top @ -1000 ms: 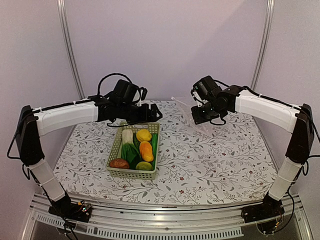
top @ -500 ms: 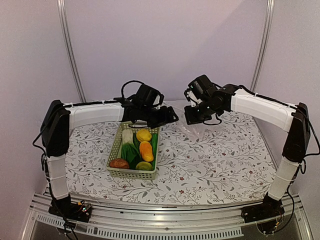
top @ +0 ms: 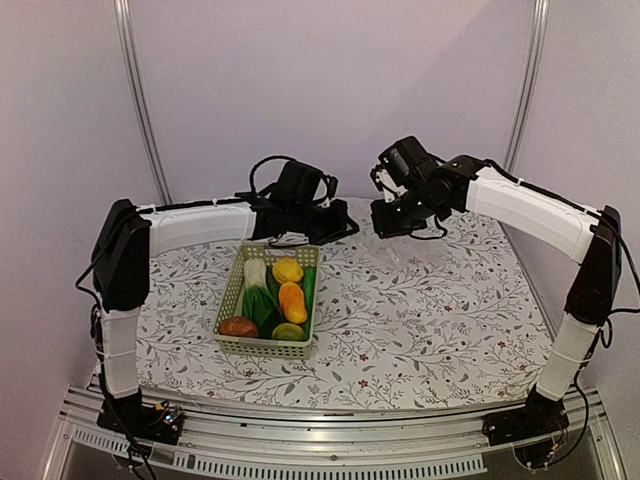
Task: Place the food in the zip-top bag and seal the zipper
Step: Pass from the right arm to the left, then pass from the left arm to the right
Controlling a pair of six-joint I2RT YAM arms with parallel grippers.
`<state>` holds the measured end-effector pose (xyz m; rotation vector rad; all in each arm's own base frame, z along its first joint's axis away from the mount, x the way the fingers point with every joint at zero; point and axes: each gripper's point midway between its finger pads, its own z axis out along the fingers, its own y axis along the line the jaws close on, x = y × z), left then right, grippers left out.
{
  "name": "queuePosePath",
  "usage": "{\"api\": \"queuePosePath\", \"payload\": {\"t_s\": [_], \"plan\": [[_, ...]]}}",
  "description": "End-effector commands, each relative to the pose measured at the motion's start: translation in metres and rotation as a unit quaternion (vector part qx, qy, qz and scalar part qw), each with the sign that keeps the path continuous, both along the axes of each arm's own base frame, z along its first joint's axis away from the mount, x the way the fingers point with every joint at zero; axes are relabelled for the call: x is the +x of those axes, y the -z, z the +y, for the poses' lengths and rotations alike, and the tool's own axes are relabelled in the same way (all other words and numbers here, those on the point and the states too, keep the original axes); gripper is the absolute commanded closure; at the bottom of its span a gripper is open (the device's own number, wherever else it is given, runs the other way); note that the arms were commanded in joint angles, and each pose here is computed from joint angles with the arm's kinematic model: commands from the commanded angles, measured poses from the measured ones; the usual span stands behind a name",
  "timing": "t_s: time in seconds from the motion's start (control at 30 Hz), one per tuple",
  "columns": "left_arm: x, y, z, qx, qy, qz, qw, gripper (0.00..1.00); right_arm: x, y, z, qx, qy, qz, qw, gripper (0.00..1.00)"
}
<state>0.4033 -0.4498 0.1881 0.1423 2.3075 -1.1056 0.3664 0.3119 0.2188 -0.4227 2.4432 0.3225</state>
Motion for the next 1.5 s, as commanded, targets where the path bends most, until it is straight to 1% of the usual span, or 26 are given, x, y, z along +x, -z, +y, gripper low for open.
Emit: {"api": "queuePosePath", "payload": {"t_s": [0.0, 0.03, 0.07, 0.17, 0.27, 0.43, 0.57, 0.63, 0.73, 0.9, 1.03, 1.07, 1.13, 1.2, 1.27, 1.3, 1.43, 1.47], "plan": [[-0.003, -0.018, -0.008, -0.024, 0.013, -0.005, 1.0, 1.0, 0.011, -0.018, -0.011, -0.041, 0.016, -0.047, 0.998, 0.73], [-0.004, -0.022, -0.007, -0.028, 0.013, -0.006, 1.0, 1.0, 0.013, -0.019, -0.009, -0.039, 0.011, -0.051, 0.998, 0.67], [-0.004, -0.026, -0.007, -0.032, 0.013, -0.006, 0.999, 1.0, 0.014, -0.022, -0.005, -0.035, 0.003, -0.054, 0.998, 0.65], [-0.007, -0.037, -0.009, -0.046, 0.018, -0.006, 0.999, 1.0, 0.017, -0.018, 0.005, -0.051, -0.011, -0.059, 0.997, 0.61], [-0.007, -0.043, -0.008, -0.053, 0.016, -0.005, 0.998, 1.0, 0.018, -0.016, 0.018, -0.06, -0.026, -0.056, 0.996, 0.61], [-0.008, -0.054, -0.007, -0.06, 0.015, -0.012, 0.998, 1.0, 0.024, -0.016, 0.013, -0.093, -0.002, -0.075, 0.993, 0.61], [-0.006, -0.058, -0.005, -0.06, 0.013, -0.015, 0.998, 1.0, 0.01, -0.009, 0.017, -0.08, -0.008, -0.047, 0.996, 0.59], [-0.005, -0.058, -0.003, -0.061, 0.011, -0.014, 0.998, 1.0, -0.001, -0.01, 0.023, -0.065, -0.019, -0.05, 0.996, 0.57], [-0.005, -0.06, 0.0, -0.062, 0.011, -0.015, 0.998, 1.0, -0.012, -0.012, 0.016, -0.059, -0.019, -0.054, 0.997, 0.56], [-0.004, -0.063, 0.01, -0.059, 0.003, -0.015, 0.998, 1.0, -0.01, 0.002, 0.023, -0.068, -0.036, -0.049, 0.996, 0.55], [-0.005, -0.065, 0.012, -0.062, 0.005, -0.013, 0.998, 1.0, -0.002, 0.0, 0.025, -0.066, -0.022, -0.067, 0.995, 0.55], [-0.006, -0.065, 0.013, -0.062, 0.005, -0.013, 0.998, 1.0, 0.001, -0.001, 0.022, -0.073, -0.012, -0.076, 0.994, 0.56], [-0.008, -0.066, 0.014, -0.059, 0.005, -0.014, 0.998, 1.0, 0.009, -0.006, 0.016, -0.081, 0.013, -0.095, 0.992, 0.61], [-0.008, -0.066, 0.016, -0.053, 0.005, -0.016, 0.998, 1.0, 0.014, -0.017, 0.012, -0.087, 0.023, -0.114, 0.989, 0.64], [-0.008, -0.063, 0.018, -0.046, 0.0, -0.012, 0.999, 1.0, 0.018, -0.026, 0.012, -0.086, 0.023, -0.128, 0.988, 0.65], [-0.009, -0.062, 0.018, -0.047, 0.0, -0.01, 0.999, 1.0, 0.019, -0.03, 0.012, -0.087, 0.023, -0.134, 0.987, 0.67], [-0.01, -0.064, 0.014, -0.044, 0.002, -0.011, 0.999, 1.0, 0.033, -0.03, 0.007, -0.124, 0.034, -0.168, 0.977, 0.81], [-0.008, -0.061, 0.015, -0.035, -0.006, -0.008, 0.999, 1.0, 0.036, -0.028, 0.007, -0.13, 0.035, -0.174, 0.975, 0.88]]}}
